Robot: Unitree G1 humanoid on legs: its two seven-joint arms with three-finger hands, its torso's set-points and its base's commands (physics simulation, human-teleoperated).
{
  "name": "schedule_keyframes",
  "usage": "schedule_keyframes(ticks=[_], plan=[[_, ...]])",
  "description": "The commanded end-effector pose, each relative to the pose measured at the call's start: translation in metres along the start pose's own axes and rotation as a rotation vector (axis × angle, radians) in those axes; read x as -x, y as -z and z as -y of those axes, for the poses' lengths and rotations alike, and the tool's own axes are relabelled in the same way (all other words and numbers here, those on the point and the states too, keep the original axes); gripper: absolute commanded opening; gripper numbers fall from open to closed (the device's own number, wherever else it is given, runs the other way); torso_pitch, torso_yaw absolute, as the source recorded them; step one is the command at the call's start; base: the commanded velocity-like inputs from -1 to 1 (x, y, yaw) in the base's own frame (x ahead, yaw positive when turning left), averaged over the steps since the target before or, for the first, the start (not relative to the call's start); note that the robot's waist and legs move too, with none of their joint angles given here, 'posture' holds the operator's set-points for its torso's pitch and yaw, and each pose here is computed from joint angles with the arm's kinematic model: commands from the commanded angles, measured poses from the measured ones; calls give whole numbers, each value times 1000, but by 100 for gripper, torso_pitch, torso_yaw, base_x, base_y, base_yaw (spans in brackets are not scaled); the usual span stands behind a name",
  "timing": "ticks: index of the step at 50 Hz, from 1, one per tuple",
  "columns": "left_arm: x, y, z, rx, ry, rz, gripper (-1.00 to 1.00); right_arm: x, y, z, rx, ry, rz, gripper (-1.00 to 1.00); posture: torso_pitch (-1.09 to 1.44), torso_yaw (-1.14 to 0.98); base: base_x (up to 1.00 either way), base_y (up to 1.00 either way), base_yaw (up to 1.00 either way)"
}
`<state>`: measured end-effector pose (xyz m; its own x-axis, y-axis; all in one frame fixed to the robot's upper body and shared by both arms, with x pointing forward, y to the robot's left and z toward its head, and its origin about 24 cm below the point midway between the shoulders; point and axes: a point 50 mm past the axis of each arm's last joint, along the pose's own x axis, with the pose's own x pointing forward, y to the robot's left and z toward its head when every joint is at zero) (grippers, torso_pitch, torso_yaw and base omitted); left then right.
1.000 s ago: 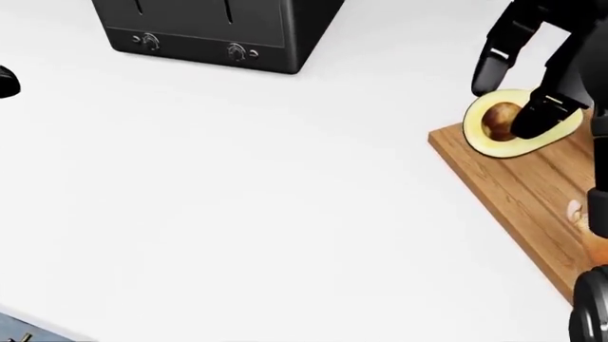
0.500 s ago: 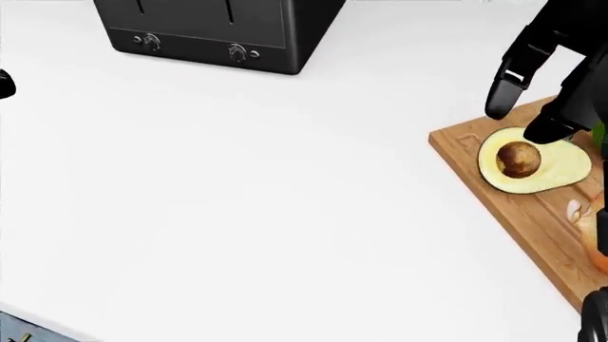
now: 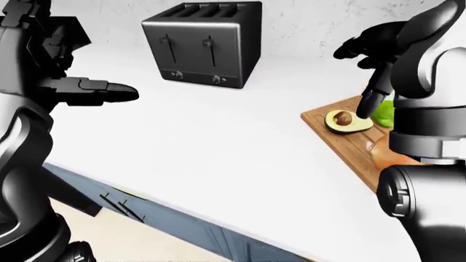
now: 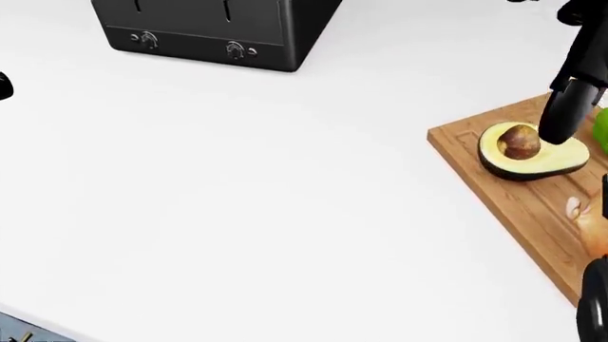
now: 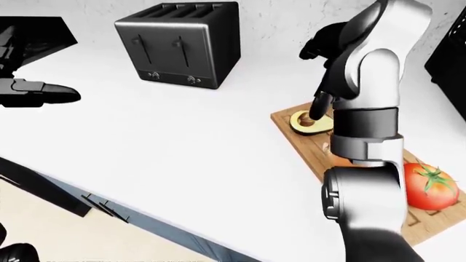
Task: Place the avocado, onion, tomato and bell pepper on the cutting board.
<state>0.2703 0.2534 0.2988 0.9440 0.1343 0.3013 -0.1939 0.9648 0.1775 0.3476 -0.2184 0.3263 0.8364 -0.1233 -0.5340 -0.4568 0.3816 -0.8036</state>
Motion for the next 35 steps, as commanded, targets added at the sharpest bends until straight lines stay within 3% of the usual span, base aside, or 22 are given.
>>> schedule_keyframes(ticks=[1,2,3,20,30,35], plan=[[2,-17,-4,-7,-19,85,100,24,-10,16,18,92,42,100,0,40,0,0,0],[3,-17,-3,-38,1,95,100,29,-13,18,22,106,48,100,0,40,0,0,0],[3,-20,-4,-1,-3,98,100,35,-17,19,25,117,67,100,0,40,0,0,0],[-1,-21,-3,-19,12,100,100,116,-30,36,-24,295,181,100,0,32,0,0,0],[-1,-22,-2,-23,15,101,100,140,0,33,-89,362,164,100,0,27,0,0,0],[-1,-22,-3,-18,15,102,100,154,28,30,-209,426,164,100,0,25,0,0,0]])
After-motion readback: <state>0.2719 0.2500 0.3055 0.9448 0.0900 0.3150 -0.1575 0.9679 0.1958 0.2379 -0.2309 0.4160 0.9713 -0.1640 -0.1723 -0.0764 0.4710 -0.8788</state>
